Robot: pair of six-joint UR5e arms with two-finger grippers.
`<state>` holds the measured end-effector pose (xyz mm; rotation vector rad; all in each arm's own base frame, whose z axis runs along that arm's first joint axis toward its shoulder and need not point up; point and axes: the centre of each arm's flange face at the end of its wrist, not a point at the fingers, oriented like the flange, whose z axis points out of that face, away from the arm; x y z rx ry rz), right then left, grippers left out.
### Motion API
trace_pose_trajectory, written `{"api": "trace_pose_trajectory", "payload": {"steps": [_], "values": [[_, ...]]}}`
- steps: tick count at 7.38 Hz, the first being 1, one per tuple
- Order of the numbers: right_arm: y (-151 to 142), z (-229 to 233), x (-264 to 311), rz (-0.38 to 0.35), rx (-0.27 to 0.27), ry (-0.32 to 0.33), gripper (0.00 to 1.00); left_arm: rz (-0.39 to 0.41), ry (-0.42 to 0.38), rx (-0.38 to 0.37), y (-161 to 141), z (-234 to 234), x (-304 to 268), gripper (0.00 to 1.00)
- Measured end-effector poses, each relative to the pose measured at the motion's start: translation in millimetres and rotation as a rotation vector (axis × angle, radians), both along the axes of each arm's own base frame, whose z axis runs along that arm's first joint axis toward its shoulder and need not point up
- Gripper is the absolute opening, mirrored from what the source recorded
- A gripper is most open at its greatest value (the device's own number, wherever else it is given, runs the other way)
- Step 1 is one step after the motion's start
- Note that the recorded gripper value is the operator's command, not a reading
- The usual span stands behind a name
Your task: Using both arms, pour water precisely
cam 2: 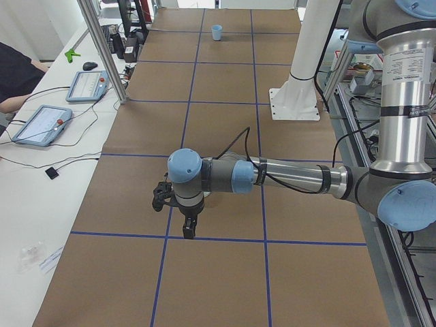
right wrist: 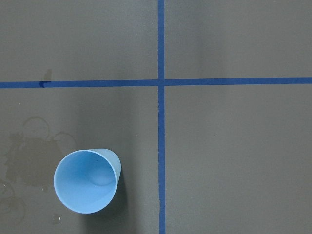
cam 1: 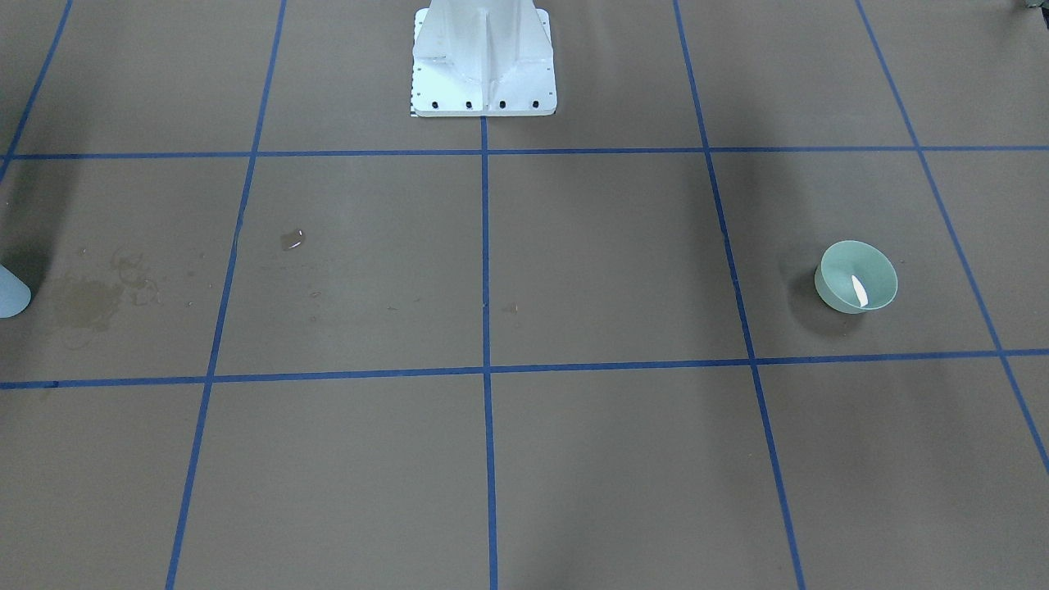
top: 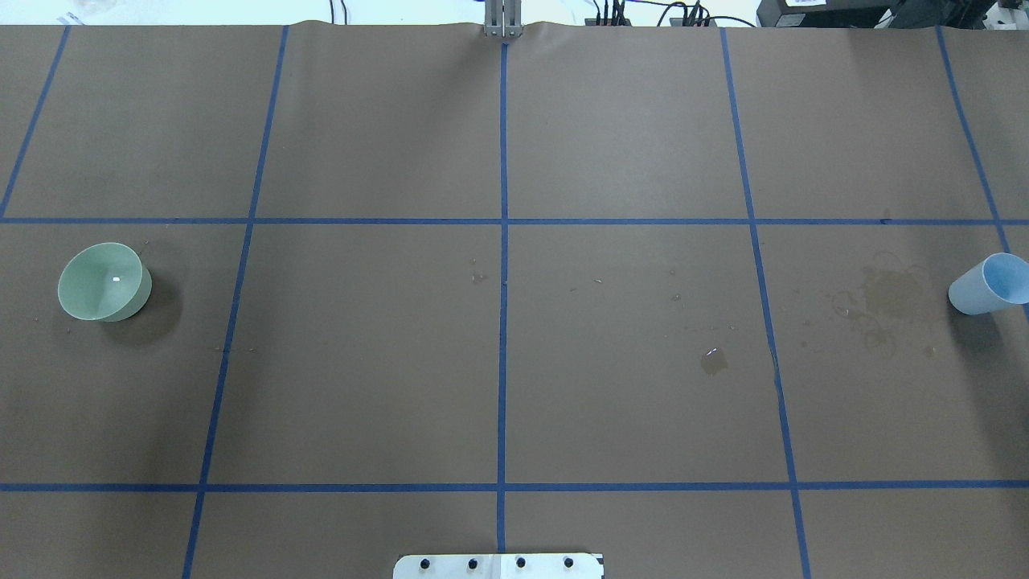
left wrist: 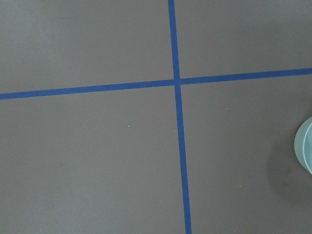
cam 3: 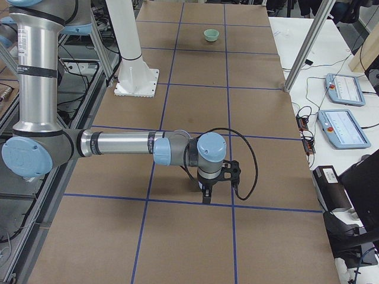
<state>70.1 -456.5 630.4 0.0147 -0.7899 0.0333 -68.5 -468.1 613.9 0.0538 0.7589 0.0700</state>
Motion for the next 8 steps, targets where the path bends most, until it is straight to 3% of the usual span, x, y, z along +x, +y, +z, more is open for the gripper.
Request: {"api": "trace_pose_trajectory", "payload": {"steps": [8], "values": [[0,-1,0,-0.006,0.009,0.002,1.00,0.001,0.003,-0.028,4,16,0,1.00]]}}
